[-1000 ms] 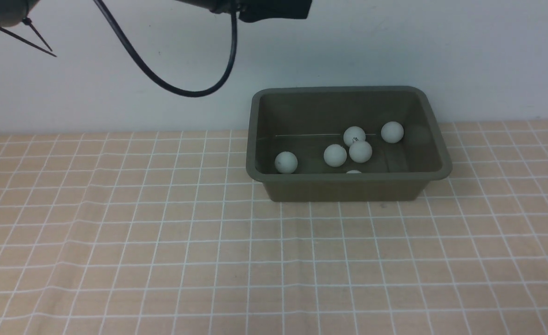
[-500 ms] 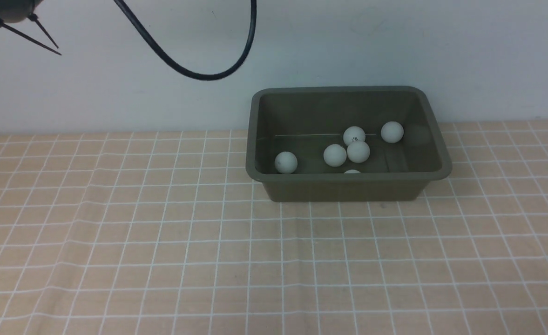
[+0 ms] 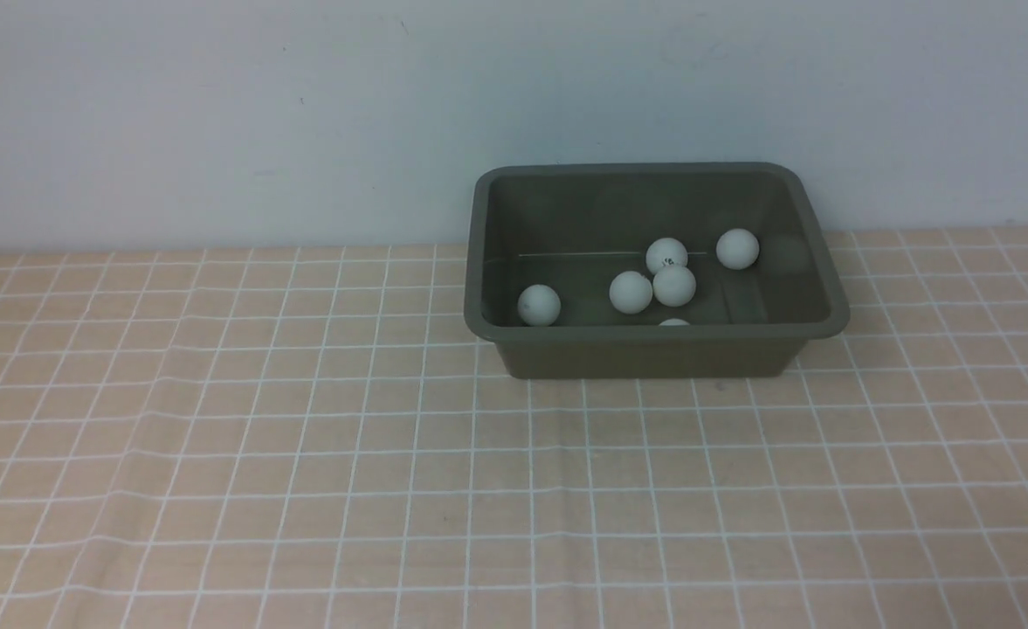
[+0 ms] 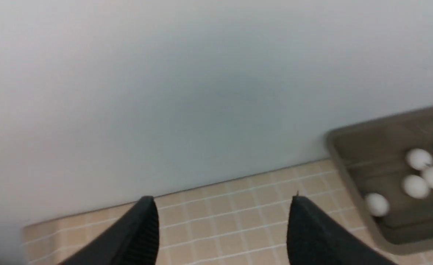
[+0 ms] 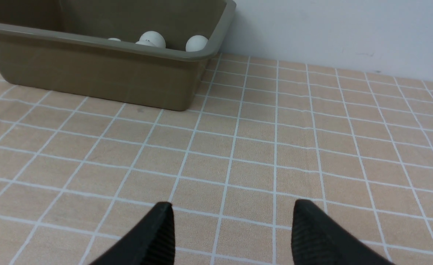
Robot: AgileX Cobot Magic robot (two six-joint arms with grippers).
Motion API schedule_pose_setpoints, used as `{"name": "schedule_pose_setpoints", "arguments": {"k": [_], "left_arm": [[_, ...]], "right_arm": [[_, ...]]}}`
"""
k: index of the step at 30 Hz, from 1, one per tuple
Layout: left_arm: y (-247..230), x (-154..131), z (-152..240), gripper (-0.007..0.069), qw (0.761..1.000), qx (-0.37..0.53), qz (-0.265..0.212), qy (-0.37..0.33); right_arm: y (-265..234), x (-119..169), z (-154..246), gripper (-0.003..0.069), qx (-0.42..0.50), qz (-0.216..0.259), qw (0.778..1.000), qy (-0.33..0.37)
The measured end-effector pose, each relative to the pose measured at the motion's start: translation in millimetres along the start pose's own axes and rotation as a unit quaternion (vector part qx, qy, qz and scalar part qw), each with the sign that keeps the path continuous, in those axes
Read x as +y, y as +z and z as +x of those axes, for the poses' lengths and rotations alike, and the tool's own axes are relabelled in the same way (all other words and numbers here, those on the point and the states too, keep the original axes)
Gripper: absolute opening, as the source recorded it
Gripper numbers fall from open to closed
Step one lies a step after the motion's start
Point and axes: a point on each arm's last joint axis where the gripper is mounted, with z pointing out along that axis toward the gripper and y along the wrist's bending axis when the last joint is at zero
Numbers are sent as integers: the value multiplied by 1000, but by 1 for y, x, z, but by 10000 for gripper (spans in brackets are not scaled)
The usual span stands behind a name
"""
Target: Put the table tennis balls into the box on the light coffee tablecloth.
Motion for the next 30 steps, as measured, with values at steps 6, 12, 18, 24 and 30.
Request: {"name": "schedule_pose_setpoints", "arguments": {"k": [6, 12, 18, 24, 30], "left_arm": [[-88, -31, 58, 392, 998, -53, -38, -17], [-77, -50, 165, 392, 992, -107, -52, -33], [-22, -55, 300, 392, 992, -64, -103, -43], [9, -56, 367, 392, 990, -7, -120, -80], [20, -61, 406, 392, 988, 2, -126, -84]], "right_arm": [[0, 0, 0, 399, 0, 0, 1000, 0], [0, 0, 0, 399, 0, 0, 1000, 0], [0, 0, 0, 399, 0, 0, 1000, 0], [0, 0, 0, 399, 0, 0, 1000, 0], [0, 0, 0, 399, 0, 0, 1000, 0]]}}
